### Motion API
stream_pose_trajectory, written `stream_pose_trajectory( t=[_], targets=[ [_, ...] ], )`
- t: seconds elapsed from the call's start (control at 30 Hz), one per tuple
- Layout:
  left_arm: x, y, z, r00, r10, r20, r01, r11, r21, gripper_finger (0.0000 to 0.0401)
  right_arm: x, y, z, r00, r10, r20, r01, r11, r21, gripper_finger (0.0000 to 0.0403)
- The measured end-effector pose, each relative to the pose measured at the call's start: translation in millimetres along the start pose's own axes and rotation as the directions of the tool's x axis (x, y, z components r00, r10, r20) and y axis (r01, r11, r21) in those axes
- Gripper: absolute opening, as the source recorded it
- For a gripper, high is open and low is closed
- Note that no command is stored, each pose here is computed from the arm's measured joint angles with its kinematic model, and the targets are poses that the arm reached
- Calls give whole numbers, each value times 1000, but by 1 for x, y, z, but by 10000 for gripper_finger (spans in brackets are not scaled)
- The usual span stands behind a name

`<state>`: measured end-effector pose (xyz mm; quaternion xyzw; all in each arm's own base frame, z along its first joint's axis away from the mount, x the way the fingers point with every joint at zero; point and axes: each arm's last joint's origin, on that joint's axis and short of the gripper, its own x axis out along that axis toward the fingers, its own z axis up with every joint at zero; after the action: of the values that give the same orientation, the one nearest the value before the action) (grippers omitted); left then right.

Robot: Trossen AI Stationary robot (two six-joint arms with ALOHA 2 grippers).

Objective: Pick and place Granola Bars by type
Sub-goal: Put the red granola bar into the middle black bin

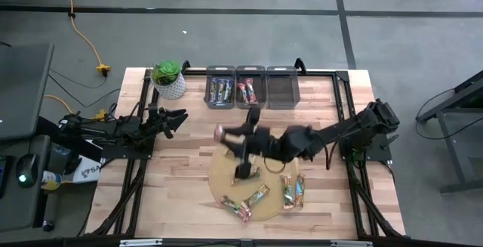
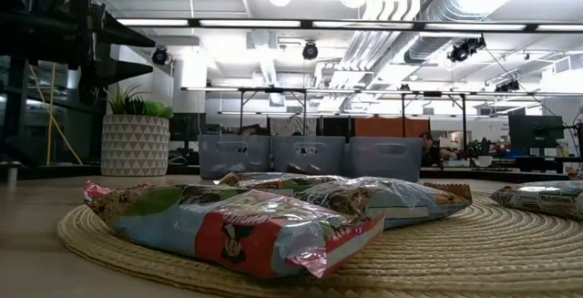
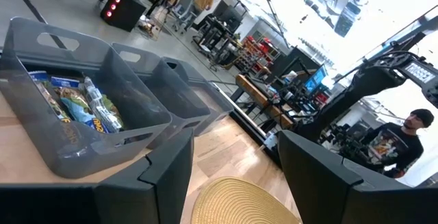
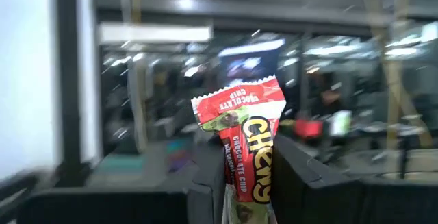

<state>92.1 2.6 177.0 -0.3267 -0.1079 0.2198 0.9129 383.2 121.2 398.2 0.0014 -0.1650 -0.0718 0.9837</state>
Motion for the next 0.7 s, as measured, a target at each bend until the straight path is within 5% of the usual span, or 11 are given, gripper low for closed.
stream_pose_trajectory(
  t=[0.37, 0.7],
  targets=[
    [0, 0, 0, 1000, -1, -1, 1, 1000, 0, 211, 24, -77, 6, 920, -384, 79, 384, 923, 18, 74],
    [0, 0, 0, 1000, -1, -1, 1, 1000, 0, 211, 35, -174, -10, 654, -751, -89, 750, 659, -56, 74]
  ],
)
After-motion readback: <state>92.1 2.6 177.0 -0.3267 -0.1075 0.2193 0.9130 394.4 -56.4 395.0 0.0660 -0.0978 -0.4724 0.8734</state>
